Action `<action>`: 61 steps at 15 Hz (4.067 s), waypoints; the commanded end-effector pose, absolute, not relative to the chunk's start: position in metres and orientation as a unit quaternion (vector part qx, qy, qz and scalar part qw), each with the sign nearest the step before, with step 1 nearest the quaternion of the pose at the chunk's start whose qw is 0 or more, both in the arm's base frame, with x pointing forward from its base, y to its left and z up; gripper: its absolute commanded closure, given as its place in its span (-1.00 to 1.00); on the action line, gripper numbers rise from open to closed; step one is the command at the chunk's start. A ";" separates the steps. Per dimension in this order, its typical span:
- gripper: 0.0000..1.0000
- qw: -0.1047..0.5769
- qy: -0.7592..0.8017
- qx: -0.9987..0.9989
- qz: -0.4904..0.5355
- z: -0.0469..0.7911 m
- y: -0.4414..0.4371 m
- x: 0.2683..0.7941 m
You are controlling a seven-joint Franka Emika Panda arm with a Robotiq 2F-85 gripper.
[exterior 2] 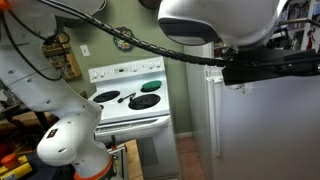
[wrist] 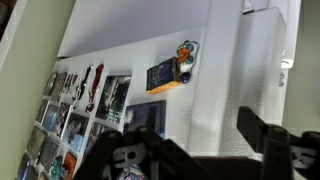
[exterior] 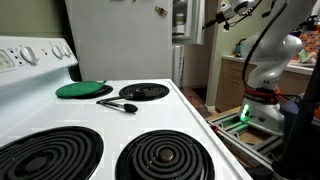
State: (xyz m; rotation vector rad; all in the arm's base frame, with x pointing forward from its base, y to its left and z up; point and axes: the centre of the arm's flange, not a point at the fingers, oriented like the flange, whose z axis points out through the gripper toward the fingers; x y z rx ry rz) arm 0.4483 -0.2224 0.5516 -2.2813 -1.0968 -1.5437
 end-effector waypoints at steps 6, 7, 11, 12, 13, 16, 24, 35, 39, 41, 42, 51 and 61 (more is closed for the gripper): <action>-1.00 0.085 -0.383 -0.760 -0.518 0.558 -0.225 0.448; -1.00 0.085 -0.383 -0.760 -0.518 0.558 -0.224 0.448; -1.00 0.073 -0.368 -0.769 -0.518 0.554 -0.230 0.453; -1.00 0.074 -0.363 -0.768 -0.522 0.554 -0.232 0.453; -1.00 0.071 -0.360 -0.767 -0.526 0.554 -0.232 0.454; -1.00 0.074 -0.346 -0.763 -0.542 0.551 -0.238 0.463; -1.00 0.063 -0.305 -0.775 -0.550 0.537 -0.263 0.488; -1.00 0.011 -0.283 -0.792 -0.541 0.540 -0.327 0.465; -1.00 0.011 -0.285 -0.792 -0.541 0.539 -0.326 0.466; -1.00 0.012 -0.286 -0.791 -0.540 0.539 -0.324 0.467; -1.00 0.012 -0.286 -0.791 -0.540 0.539 -0.324 0.467; -1.00 0.038 -0.330 -0.775 -0.537 0.561 -0.386 0.433; -1.00 0.142 -0.370 -0.774 -0.494 0.589 -0.396 0.386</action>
